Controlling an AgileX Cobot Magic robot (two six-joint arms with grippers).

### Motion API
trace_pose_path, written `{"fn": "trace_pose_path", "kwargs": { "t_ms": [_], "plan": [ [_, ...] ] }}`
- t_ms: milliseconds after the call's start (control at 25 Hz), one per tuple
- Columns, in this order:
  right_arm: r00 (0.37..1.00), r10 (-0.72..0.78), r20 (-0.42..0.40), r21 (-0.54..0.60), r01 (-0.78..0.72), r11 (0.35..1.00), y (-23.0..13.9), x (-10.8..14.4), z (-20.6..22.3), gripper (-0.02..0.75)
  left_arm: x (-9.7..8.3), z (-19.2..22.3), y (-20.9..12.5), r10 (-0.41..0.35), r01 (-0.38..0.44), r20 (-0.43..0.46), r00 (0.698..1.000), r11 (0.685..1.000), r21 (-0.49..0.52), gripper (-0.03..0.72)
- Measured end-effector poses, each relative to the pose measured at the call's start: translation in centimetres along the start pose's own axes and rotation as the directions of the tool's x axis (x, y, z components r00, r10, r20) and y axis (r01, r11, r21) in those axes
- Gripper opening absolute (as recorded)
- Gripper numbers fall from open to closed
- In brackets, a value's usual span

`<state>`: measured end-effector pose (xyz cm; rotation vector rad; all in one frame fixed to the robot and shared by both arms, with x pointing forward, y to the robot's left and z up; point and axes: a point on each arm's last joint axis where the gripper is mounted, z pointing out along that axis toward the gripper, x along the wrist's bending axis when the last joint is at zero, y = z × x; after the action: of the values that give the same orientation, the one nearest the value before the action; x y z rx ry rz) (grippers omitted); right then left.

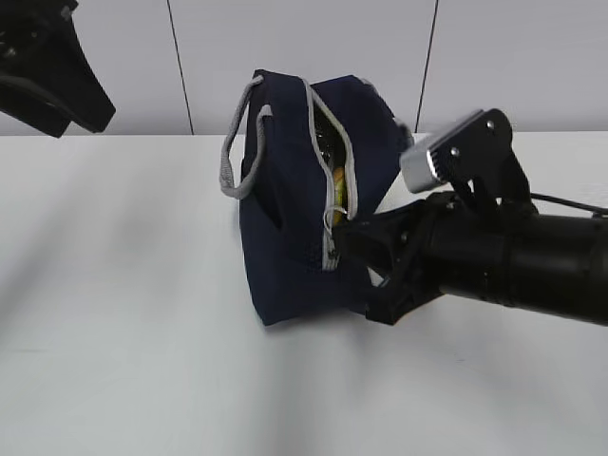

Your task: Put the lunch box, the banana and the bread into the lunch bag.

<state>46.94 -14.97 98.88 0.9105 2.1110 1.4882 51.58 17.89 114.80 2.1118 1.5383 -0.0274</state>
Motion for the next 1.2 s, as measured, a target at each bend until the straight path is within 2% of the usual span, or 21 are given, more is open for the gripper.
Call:
{"fn": "trace_pose_path", "kwargs": {
  "t_ms": [320,680,1200],
  "plan": [
    [0.997,-0.059,0.053,-0.044,0.061,0.997,3.8,-1.0,0.9,-0.001,0.0,0.0,0.0,0.001,-0.001,-0.004,1.000,1.000,0.000,0.372],
    [0.993,-0.058,0.105,-0.076,0.067,0.995,7.1,-2.2,2.4,-0.001,0.2,0.0,0.0,0.016,-0.016,-0.026,1.000,1.000,0.001,0.372],
    [0.989,0.071,0.132,-0.164,-0.049,0.985,11.7,-3.9,5.5,-0.001,0.6,1.3,0.4,0.088,-0.087,-0.021,0.996,0.996,0.036,0.372]
  ]
}}
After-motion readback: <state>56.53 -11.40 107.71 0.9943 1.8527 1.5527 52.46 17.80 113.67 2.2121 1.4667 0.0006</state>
